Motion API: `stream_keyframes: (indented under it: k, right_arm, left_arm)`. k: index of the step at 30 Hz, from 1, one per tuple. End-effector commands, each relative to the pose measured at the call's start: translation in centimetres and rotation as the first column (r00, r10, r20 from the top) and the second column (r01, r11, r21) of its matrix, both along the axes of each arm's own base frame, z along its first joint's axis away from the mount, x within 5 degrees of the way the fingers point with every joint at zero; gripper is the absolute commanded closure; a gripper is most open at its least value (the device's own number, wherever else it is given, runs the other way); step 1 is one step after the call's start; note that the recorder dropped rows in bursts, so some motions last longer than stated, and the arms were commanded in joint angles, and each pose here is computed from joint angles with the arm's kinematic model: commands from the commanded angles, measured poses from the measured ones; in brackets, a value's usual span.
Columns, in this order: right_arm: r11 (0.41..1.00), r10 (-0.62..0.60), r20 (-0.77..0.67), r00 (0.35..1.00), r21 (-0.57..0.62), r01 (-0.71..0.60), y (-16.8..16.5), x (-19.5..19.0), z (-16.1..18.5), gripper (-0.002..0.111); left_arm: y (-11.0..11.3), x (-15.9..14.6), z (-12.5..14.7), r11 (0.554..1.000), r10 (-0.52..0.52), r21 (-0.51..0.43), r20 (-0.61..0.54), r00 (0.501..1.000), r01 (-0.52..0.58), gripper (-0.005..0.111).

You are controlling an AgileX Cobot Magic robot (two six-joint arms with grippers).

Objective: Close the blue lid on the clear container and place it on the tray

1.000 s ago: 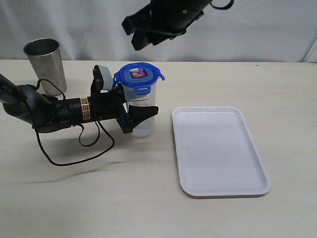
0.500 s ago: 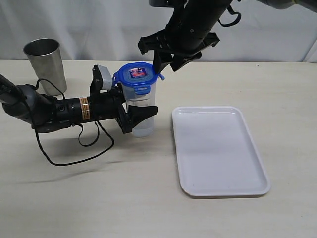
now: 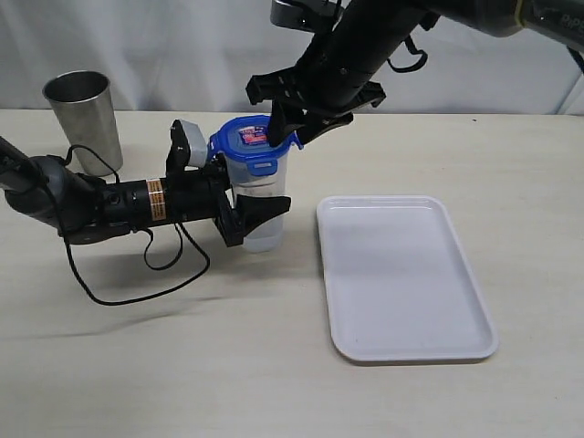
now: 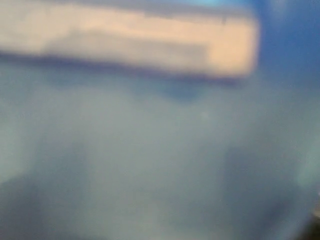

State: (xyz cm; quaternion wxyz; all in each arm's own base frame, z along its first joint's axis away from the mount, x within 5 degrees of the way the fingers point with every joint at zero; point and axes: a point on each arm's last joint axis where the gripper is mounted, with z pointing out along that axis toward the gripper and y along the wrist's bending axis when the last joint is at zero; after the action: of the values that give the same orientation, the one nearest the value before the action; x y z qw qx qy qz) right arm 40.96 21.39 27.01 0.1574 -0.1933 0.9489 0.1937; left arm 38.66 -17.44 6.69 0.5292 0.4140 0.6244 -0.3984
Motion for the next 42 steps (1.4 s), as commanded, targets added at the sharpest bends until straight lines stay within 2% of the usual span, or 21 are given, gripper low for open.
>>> stream_keyframes:
  k: [1, 7, 13, 20, 26, 29, 33, 36, 42]
  right_arm:
    - [1.000, 0.012, -0.016, 1.000, -0.006, -0.012, 0.0, 0.3, -1.0, 0.065]
    - [0.997, 0.062, -0.063, 0.996, 0.055, -0.059, 0.7, 0.2, -1.9, 0.070]
    - [0.996, 0.076, -0.140, 0.987, 0.056, -0.069, 1.1, 0.4, -3.9, 0.070]
    - [0.968, 0.175, -0.216, 0.961, 0.217, -0.127, 2.7, 0.4, -6.4, 0.070]
    - [0.970, 0.179, -0.235, 0.955, 0.203, -0.132, 2.6, 0.8, -8.2, 0.070]
    - [0.966, 0.190, -0.166, 0.968, 0.207, -0.155, 0.9, 1.4, -6.3, 0.068]
    - [0.960, 0.204, -0.052, 0.978, 0.207, -0.190, -0.9, 1.4, -2.6, 0.049]
    - [0.956, 0.233, 0.066, 0.970, 0.166, -0.241, -1.7, 0.7, 0.9, 0.048]
    - [0.953, 0.255, 0.186, 0.949, 0.116, -0.279, -2.6, -0.8, 5.0, 0.048]
  left_arm:
    - [0.1, 0.1, -0.1, 1.000, 0.002, 0.020, -0.003, 1.000, -0.002, 0.107]
    - [0.1, 0.1, -0.1, 1.000, 0.000, 0.021, -0.003, 1.000, 0.000, 0.107]
    - [0.1, 0.1, -0.1, 1.000, -0.003, 0.022, -0.003, 1.000, 0.004, 0.107]
    - [0.1, 0.0, -0.2, 1.000, -0.014, 0.027, -0.003, 1.000, 0.014, 0.107]
    - [0.1, -0.1, -0.2, 0.999, -0.022, 0.031, -0.002, 1.000, 0.022, 0.107]
    - [0.1, -0.1, -0.2, 0.999, -0.022, 0.031, -0.002, 1.000, 0.022, 0.107]
    - [0.1, -0.1, -0.2, 0.999, -0.022, 0.031, -0.002, 1.000, 0.022, 0.107]
    - [0.1, 0.0, -0.4, 0.999, -0.011, 0.052, -0.008, 1.000, 0.012, 0.107]
    - [0.1, 0.0, -0.5, 0.998, -0.008, 0.058, -0.009, 1.000, 0.009, 0.107]
